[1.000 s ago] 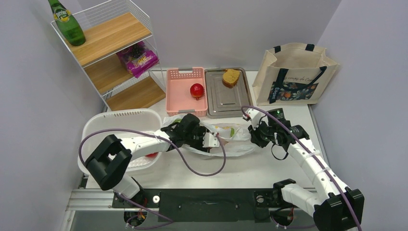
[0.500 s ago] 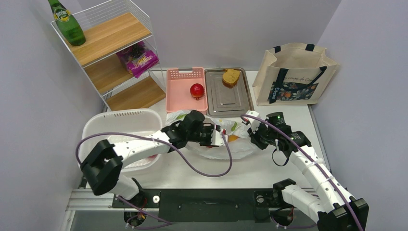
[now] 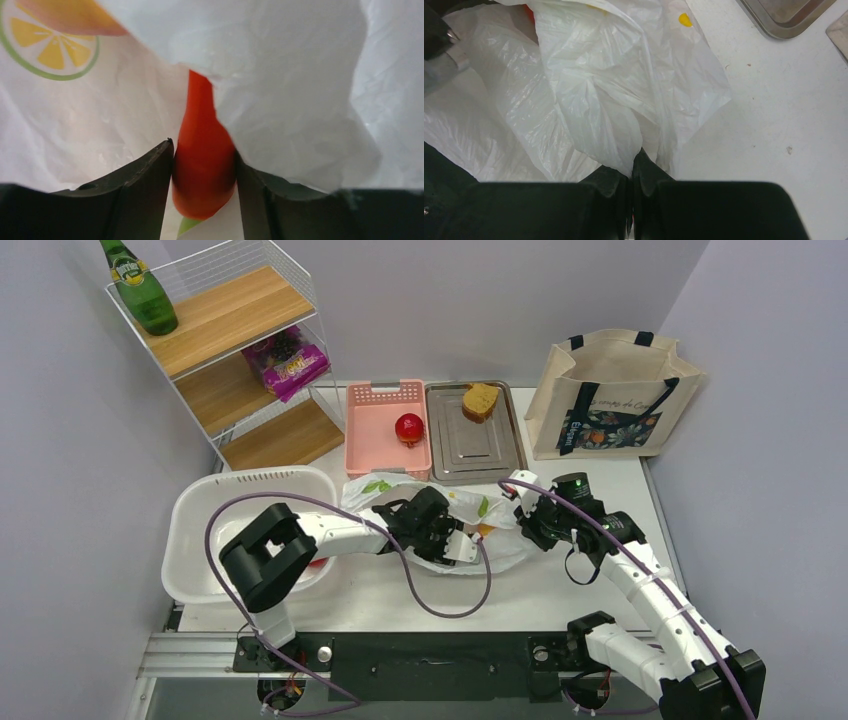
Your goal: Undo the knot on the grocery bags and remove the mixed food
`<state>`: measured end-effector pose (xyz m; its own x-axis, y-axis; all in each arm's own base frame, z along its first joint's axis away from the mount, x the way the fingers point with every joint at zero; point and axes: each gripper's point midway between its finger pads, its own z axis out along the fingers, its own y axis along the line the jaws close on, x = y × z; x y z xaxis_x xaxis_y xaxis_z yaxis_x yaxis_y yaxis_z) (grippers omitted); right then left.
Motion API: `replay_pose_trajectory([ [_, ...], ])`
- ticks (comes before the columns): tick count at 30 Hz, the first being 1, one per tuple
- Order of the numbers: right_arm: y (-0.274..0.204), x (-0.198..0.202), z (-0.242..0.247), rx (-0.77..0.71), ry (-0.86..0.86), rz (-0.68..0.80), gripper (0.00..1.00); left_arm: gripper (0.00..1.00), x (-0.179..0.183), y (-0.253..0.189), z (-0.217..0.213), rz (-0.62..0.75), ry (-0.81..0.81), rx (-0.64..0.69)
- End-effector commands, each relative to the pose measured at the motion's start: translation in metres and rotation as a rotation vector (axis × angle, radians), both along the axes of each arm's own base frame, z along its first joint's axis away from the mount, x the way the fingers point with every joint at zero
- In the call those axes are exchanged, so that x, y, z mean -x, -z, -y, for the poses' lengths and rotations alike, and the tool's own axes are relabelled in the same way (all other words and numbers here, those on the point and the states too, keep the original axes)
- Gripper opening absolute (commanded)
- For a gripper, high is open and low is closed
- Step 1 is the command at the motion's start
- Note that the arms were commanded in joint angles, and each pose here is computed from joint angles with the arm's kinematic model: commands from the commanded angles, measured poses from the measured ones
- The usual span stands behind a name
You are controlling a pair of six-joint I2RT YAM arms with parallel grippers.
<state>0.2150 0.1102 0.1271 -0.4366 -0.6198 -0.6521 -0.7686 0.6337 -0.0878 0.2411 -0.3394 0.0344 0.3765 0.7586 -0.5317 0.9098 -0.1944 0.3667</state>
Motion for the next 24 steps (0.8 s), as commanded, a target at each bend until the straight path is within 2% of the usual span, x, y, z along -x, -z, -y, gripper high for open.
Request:
replay_pose_trajectory([
  [1, -0.004, -0.008, 0.000, 0.013, -0.010, 0.041, 0.00, 0.37, -0.006, 0.007, -0.004, 0.012, -0.007, -0.074],
  [3, -0.004, -0.007, 0.000, 0.018, -0.014, 0.038, 0.00, 0.29, -0.007, -0.014, 0.006, 0.019, -0.008, -0.015],
  [6, -0.003, -0.006, 0.000, 0.020, -0.017, 0.029, 0.00, 0.12, -0.008, -0.068, 0.025, 0.037, -0.038, 0.164],
  [8, -0.002, -0.005, 0.000, 0.019, -0.015, 0.027, 0.00, 0.05, -0.014, -0.104, 0.032, 0.067, -0.081, 0.281],
  [12, -0.001, -0.008, 0.003, 0.012, 0.012, 0.014, 0.00, 0.02, -0.018, -0.164, 0.028, 0.106, -0.100, 0.514],
  [14, -0.003, -0.010, 0.004, -0.007, 0.029, 0.003, 0.00, 0.01, -0.009, -0.182, 0.021, 0.106, -0.061, 0.573],
  [18, -0.008, -0.020, 0.007, -0.052, 0.079, -0.030, 0.00, 0.00, 0.019, -0.207, 0.014, 0.085, 0.047, 0.622],
  [21, -0.014, -0.029, 0.007, -0.078, 0.103, -0.035, 0.00, 0.00, 0.044, -0.231, 0.017, -0.003, 0.116, 0.655],
  [24, -0.024, -0.037, 0.001, -0.115, 0.111, -0.024, 0.00, 0.00, 0.051, -0.275, 0.024, -0.047, 0.123, 0.742],
])
